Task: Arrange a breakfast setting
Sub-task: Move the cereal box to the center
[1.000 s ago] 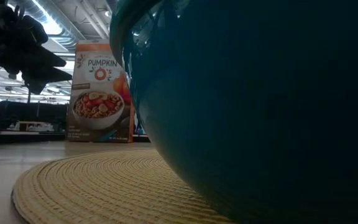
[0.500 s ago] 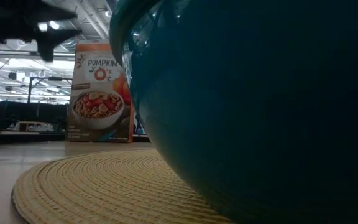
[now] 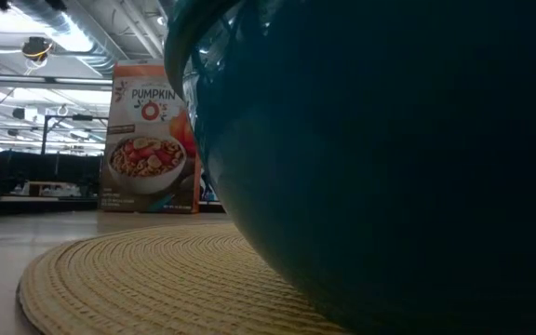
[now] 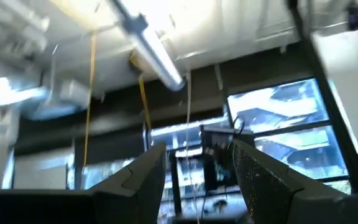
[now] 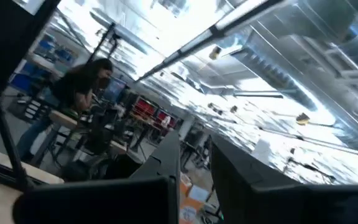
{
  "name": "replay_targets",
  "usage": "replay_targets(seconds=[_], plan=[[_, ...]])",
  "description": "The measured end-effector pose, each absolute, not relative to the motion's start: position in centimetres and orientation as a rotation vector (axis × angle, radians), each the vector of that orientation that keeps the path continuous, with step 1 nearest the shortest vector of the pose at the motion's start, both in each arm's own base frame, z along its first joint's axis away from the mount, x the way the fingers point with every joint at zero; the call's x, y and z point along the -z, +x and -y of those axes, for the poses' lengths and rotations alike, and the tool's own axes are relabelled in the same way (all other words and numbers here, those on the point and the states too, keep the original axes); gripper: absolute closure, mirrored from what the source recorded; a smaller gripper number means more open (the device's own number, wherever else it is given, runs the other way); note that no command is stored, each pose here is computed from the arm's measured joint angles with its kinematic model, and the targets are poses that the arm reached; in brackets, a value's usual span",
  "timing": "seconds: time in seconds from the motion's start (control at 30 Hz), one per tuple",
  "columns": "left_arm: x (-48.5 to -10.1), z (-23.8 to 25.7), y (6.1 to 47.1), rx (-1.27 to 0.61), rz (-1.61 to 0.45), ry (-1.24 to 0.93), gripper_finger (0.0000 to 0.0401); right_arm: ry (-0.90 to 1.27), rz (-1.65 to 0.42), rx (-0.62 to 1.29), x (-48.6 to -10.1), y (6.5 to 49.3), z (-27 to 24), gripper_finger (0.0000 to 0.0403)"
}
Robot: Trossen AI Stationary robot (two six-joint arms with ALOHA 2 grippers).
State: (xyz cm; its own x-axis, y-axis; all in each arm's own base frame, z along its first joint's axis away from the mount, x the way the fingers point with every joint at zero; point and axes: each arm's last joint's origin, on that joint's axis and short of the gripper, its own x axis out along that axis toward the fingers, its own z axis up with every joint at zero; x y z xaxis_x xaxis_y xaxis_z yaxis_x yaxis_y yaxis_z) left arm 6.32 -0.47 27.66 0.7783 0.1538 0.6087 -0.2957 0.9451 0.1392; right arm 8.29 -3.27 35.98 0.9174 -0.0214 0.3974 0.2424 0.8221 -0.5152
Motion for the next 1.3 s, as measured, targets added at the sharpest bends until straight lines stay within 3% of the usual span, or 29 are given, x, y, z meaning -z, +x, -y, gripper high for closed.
replay_targets(seconds=[0.17,0.37,0.53,0.67,0.83,1.1,1.3], plan=[[-31.2,1.1,9.2,-0.236,0.508,0.423,0.0222,-0.590,0.348,0.116,-35.6,11.0,4.7,0.0346],[-36.5,0.3,15.2,-0.375,0.173,0.642,0.0222,-0.535,0.272,0.165,-34.3,14.6,7.0,0.0346],[-41.2,-2.3,17.9,-0.434,0.056,0.588,0.0222,-0.502,0.272,0.043,-33.4,16.6,7.8,0.0346],[-43.6,-6.1,18.4,-0.645,-0.137,0.499,0.0222,-0.569,0.381,-0.158,-33.7,17.6,6.9,0.0346],[-45.2,-9.4,17.4,-0.896,-0.388,0.450,0.0222,-0.711,0.469,-0.305,-33.7,18.6,4.6,0.0346],[-45.6,-10.5,15.7,-1.222,-0.633,0.361,0.0222,-0.872,0.526,-0.347,-33.3,19.4,2.5,0.0346],[-44.3,-11.9,17.1,-1.104,-0.710,0.344,0.0222,-0.876,0.519,-0.328,-33.3,19.4,2.6,0.0346]])
